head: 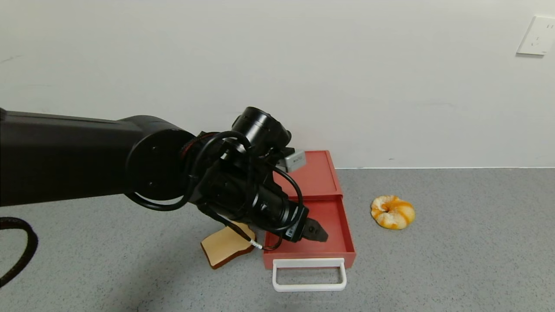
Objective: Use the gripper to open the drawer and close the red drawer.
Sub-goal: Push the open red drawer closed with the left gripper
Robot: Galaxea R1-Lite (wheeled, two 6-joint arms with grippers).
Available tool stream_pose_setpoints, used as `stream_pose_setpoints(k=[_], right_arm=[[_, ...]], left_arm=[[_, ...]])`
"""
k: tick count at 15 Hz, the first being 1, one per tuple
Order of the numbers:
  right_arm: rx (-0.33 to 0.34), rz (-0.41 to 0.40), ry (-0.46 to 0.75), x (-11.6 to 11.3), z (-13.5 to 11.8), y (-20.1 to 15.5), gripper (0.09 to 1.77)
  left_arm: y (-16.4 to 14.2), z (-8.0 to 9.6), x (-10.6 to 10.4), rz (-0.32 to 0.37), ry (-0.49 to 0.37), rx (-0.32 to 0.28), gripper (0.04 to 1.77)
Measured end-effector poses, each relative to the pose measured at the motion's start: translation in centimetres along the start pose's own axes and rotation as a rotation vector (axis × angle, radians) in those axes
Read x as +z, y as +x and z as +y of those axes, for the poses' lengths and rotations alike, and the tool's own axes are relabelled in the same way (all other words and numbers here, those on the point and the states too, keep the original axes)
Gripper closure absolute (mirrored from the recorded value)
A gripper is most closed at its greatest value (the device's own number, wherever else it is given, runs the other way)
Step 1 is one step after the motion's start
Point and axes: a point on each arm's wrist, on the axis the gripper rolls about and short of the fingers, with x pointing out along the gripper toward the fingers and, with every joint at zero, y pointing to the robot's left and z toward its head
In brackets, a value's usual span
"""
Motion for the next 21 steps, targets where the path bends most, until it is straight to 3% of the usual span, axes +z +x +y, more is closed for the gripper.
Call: stream_pose_setpoints(k=[5,12,16,21], right_arm=[[0.000,0.000,0.000,0.0,0.0,0.0,0.15],[0.000,0.000,0.000,0.0,0.0,0.0,0.15],[0.000,-0.001,0.000,0.0,0.0,0.0,0.15],[0.000,-0.001,0.000,0.0,0.0,0.0,0.15]], left_arm=[[-3.1,2.8,0.4,-0.059,-0.071,0.065,0.09],[-5.9,6.2,0.4,-0.120,-0.167,0.218,0.09],[-6.8,7.3,0.5,-0.166,-0.223,0.354,0.09],[-7.3,8.2,0.9,-0.246,-0.370,0.387,0.09]])
